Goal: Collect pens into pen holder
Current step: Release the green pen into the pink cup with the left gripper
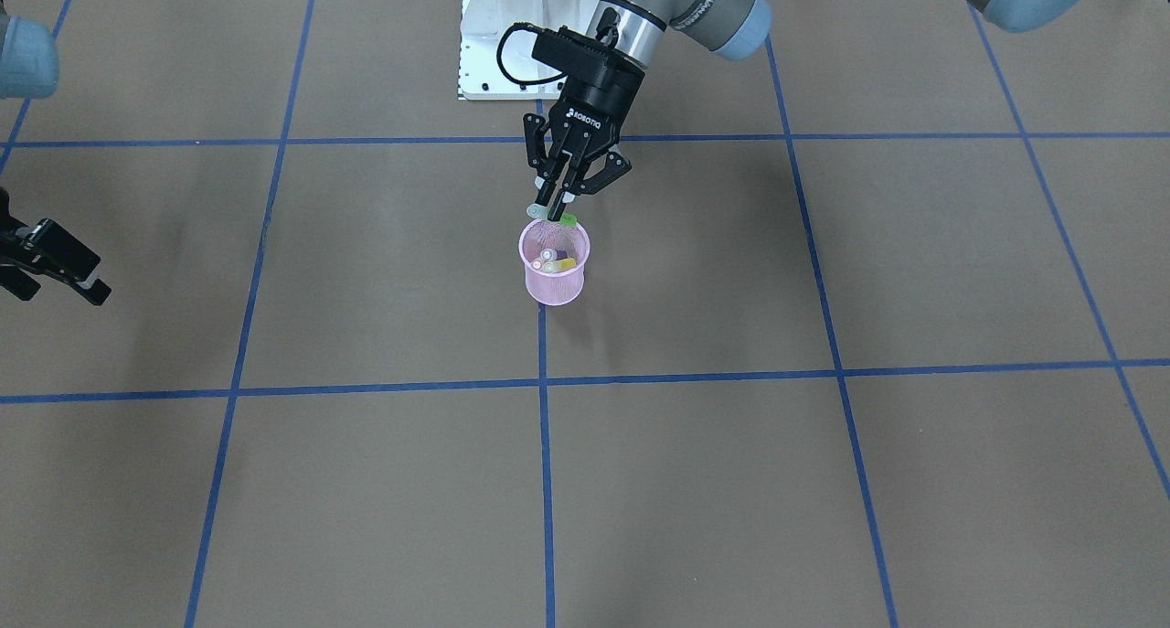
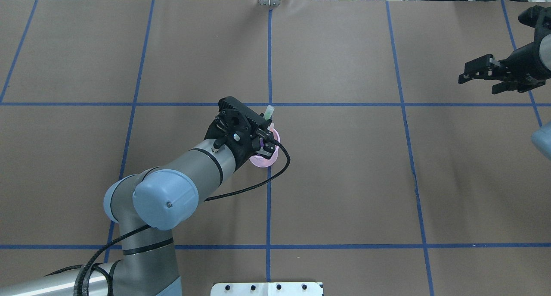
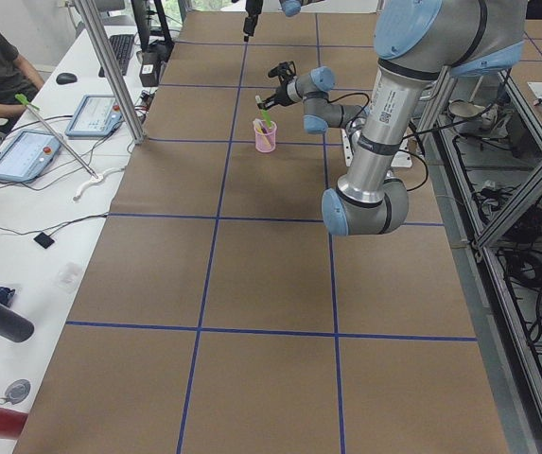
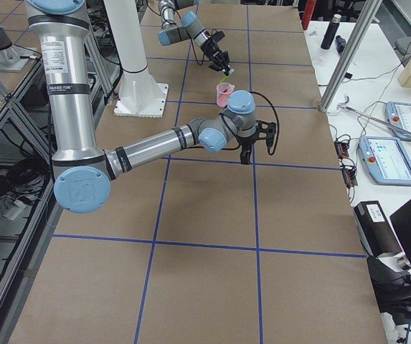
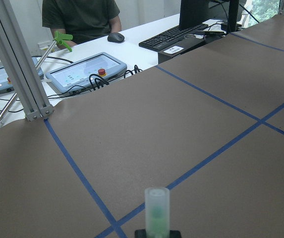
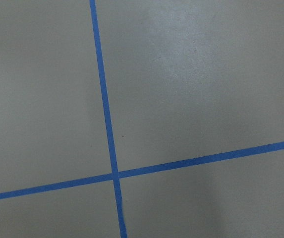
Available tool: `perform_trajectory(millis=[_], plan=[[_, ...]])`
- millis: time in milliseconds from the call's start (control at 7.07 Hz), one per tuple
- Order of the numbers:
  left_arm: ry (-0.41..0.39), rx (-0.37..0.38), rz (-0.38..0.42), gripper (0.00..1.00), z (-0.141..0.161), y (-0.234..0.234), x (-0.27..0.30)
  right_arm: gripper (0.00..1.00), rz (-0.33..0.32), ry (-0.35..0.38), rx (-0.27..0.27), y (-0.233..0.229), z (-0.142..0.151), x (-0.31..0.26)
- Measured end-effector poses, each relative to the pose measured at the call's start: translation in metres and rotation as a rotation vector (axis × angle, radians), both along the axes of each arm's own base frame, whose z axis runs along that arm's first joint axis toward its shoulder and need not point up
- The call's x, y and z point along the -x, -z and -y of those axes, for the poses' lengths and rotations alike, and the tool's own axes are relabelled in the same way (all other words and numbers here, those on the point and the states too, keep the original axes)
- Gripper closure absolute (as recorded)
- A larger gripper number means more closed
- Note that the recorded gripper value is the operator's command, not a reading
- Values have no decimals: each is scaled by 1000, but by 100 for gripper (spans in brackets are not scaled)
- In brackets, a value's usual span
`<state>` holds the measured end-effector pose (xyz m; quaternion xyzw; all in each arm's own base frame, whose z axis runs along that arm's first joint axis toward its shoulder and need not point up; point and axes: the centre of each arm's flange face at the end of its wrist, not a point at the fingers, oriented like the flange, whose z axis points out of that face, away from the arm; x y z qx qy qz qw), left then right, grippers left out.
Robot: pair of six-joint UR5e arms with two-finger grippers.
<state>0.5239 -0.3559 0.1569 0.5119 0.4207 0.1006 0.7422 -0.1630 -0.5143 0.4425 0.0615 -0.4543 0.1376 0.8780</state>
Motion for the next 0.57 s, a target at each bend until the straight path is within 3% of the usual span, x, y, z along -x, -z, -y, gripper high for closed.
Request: perform_trajectory(millis=[142, 283, 425, 566], plan=[[-2, 0, -7, 100, 0, -2, -5, 2, 0, 0, 0, 0, 0, 0], [-2, -1, -12, 91, 0, -4, -9, 2, 0, 0, 1, 0, 0, 0], [-3, 0, -12, 51, 1, -7, -11, 2, 0, 0, 0, 0, 0, 0], [-3, -1, -9, 32, 1, -9, -13, 2, 0, 0, 0, 0, 0, 0]])
